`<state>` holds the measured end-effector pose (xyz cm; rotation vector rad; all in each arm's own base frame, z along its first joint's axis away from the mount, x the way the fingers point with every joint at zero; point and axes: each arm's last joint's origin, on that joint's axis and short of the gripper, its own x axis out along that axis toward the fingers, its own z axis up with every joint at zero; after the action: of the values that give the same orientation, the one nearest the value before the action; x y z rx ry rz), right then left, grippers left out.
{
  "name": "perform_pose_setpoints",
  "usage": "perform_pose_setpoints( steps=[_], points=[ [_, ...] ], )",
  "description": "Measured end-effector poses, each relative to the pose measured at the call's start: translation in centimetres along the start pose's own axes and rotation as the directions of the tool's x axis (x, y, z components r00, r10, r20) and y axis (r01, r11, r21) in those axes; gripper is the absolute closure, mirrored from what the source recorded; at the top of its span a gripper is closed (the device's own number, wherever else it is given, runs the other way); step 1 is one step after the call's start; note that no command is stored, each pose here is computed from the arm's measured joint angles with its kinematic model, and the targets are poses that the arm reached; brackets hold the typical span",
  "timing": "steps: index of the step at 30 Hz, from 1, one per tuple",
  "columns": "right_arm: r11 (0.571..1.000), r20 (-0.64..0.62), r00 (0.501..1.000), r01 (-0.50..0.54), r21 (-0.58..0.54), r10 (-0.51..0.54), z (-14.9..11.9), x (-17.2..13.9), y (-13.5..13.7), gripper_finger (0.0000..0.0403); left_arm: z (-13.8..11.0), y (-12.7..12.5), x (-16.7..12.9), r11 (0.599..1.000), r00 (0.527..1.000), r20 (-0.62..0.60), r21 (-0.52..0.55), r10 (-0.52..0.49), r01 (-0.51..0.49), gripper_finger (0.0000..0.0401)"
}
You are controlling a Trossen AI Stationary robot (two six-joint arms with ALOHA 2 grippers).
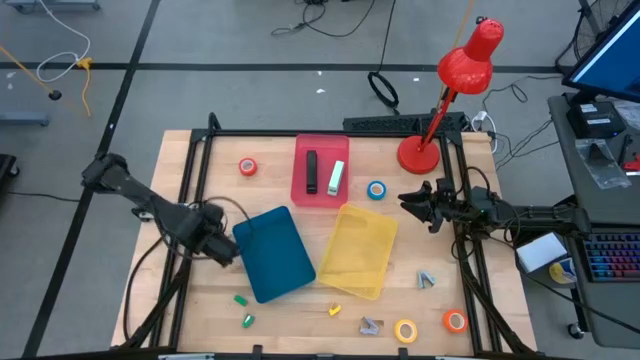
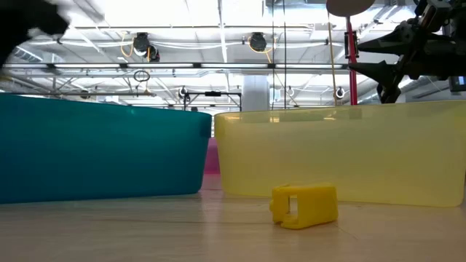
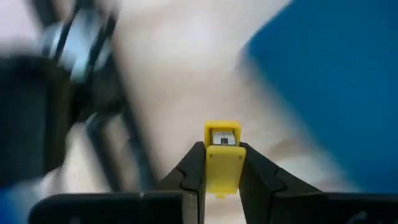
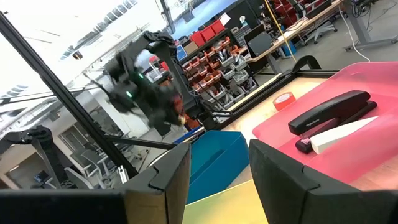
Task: Pick and place Stapler, Stapler remover, tape
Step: Put the small yellow stapler into the red bin
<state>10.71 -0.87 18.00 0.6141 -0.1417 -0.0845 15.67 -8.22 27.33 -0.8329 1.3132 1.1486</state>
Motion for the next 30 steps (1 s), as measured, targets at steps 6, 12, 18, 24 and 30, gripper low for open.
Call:
perform_pose_setpoints(
  steps=[6, 12, 18, 24, 30],
  points=[
    [1.000, 0.000, 1.000, 0.000, -0.006, 0.000, 0.0, 0.0, 0.0, 0.0245, 3.9, -0.9, -6.0, 0.953, 0.868, 0.427, -0.047, -0.252, 0.300, 0.0341],
    [1.000, -0.001, 1.000, 0.001, -0.030, -0.001, 0.0, 0.0, 0.0, 0.0245, 9.0, -3.0, -8.5, 0.899, 0.706, 0.601, 0.051, -0.375, 0.434, 0.0341],
    [0.999, -0.004, 1.000, 0.003, -0.035, -0.003, 0.0, 0.0, 0.0, 0.0245, 15.2, -7.4, -8.1, 0.842, 0.602, 0.610, 0.227, -0.515, 0.490, 0.0341],
    [0.999, -0.007, 1.000, 0.004, -0.034, -0.004, -0.1, 0.0, 0.0, 0.0245, 21.0, -12.1, -3.7, 0.798, 0.610, 0.525, 0.285, -0.594, 0.532, 0.0341],
    [0.999, -0.009, 1.000, 0.002, -0.034, -0.002, -0.1, 0.0, 0.0, 0.0245, 25.0, -14.7, 2.5, 0.823, 0.701, 0.450, 0.162, -0.553, 0.545, 0.0341]
  ],
)
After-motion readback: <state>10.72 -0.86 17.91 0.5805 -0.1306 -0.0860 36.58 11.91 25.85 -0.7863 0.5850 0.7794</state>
